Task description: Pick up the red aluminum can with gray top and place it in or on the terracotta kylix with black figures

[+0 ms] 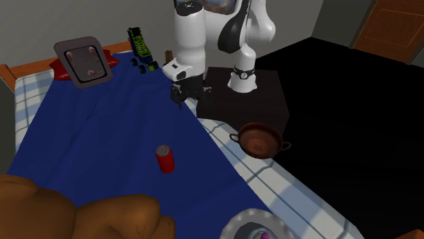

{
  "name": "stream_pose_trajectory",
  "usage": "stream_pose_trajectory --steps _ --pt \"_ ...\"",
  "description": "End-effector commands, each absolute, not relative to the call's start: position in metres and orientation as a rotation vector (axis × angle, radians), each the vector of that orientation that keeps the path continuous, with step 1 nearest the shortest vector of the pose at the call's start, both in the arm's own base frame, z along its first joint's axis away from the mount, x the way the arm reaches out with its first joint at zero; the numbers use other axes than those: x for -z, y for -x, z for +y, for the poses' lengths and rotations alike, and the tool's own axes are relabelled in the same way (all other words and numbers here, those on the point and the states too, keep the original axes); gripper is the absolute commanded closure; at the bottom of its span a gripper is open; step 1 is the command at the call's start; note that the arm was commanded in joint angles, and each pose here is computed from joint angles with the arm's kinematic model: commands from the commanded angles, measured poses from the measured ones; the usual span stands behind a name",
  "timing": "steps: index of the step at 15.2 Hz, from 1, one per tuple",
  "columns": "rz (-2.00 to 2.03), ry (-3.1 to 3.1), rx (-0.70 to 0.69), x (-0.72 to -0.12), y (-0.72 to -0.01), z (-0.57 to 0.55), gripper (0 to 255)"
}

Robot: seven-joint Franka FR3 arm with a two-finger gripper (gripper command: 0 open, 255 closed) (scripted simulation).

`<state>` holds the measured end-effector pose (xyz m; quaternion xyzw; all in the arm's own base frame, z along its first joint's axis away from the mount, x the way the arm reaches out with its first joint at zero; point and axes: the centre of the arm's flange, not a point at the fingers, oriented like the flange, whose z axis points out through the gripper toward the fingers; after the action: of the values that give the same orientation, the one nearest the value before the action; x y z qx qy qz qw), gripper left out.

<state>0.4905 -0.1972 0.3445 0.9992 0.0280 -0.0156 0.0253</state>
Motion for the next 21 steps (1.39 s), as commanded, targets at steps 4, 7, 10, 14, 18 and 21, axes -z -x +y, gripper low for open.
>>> stream_pose_trajectory --steps 4,7,10,14,18,21 --pt "0.071 -3.102 0.024 -0.304 -0.526 -0.236 0" --pt "0.061 -3.109 0.011 -0.279 -0.547 -0.259 0" --pt "0.051 -3.117 -0.003 -0.254 -0.568 -0.281 0" --pt "0.040 -3.125 -0.018 -0.227 -0.591 -0.306 0" --pt "0.040 -3.125 -0.018 -0.206 -0.592 -0.306 0" --pt "0.040 -3.125 -0.018 -0.187 -0.592 -0.307 0"
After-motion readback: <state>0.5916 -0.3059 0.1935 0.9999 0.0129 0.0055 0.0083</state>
